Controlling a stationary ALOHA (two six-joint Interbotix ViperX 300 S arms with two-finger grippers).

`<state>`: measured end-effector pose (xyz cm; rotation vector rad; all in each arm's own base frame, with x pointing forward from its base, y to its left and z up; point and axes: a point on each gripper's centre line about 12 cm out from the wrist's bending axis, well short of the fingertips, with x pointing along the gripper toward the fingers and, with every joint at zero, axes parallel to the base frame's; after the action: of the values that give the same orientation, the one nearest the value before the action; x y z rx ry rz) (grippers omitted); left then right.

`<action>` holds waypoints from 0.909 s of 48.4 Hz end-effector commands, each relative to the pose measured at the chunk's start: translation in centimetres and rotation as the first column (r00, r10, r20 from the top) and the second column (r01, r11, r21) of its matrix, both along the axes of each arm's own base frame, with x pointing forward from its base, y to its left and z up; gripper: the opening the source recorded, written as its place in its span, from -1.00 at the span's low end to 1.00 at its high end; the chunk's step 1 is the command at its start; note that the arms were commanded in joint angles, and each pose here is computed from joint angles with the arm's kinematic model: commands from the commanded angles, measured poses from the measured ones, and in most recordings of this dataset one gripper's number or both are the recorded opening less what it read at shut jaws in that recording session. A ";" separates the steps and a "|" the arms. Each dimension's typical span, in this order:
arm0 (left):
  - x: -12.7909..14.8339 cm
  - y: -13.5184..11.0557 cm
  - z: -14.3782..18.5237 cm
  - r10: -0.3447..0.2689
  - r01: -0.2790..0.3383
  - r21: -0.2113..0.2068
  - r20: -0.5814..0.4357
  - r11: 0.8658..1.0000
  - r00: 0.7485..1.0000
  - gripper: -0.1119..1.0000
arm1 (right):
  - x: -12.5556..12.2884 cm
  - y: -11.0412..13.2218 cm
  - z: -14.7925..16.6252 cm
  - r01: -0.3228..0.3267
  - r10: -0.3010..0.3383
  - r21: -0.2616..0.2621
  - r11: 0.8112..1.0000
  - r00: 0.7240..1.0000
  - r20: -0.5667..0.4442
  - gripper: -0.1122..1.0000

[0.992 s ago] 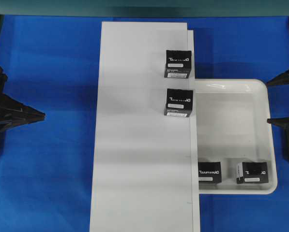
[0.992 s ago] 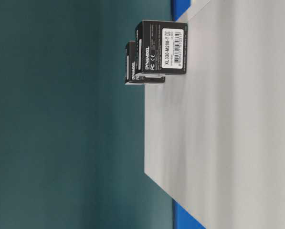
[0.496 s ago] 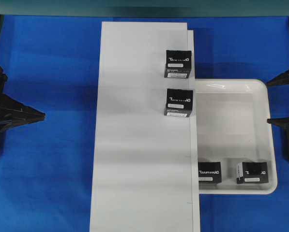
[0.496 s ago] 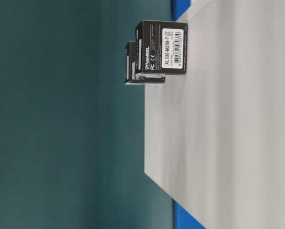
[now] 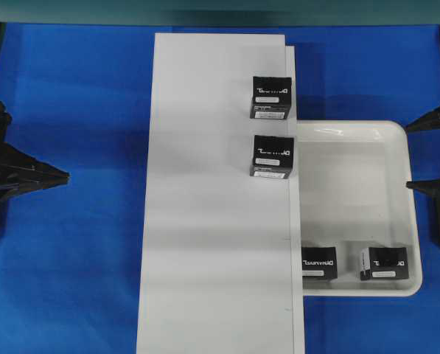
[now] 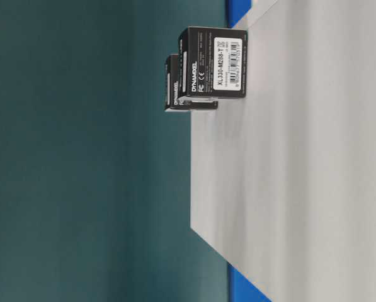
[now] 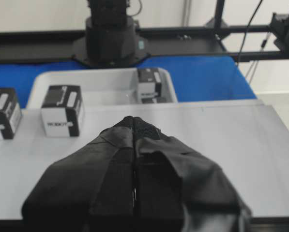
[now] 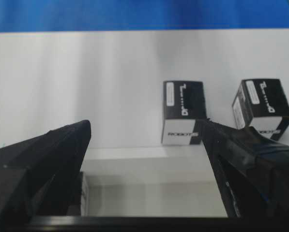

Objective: Place the box from the white plastic tray onto the white base.

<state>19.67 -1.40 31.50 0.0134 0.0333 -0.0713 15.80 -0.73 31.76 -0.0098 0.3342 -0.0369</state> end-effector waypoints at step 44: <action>0.4 0.0 0.9 0.000 0.000 -0.001 0.020 1.000 1.000 -0.93 | 0.1 0.0 0.1 -0.002 0.002 0.003 1.000 1.000 0.008 0.96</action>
<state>19.84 -1.41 31.31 0.0121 0.0395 -0.0714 15.80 -0.73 31.57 -0.0096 0.3388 -0.0368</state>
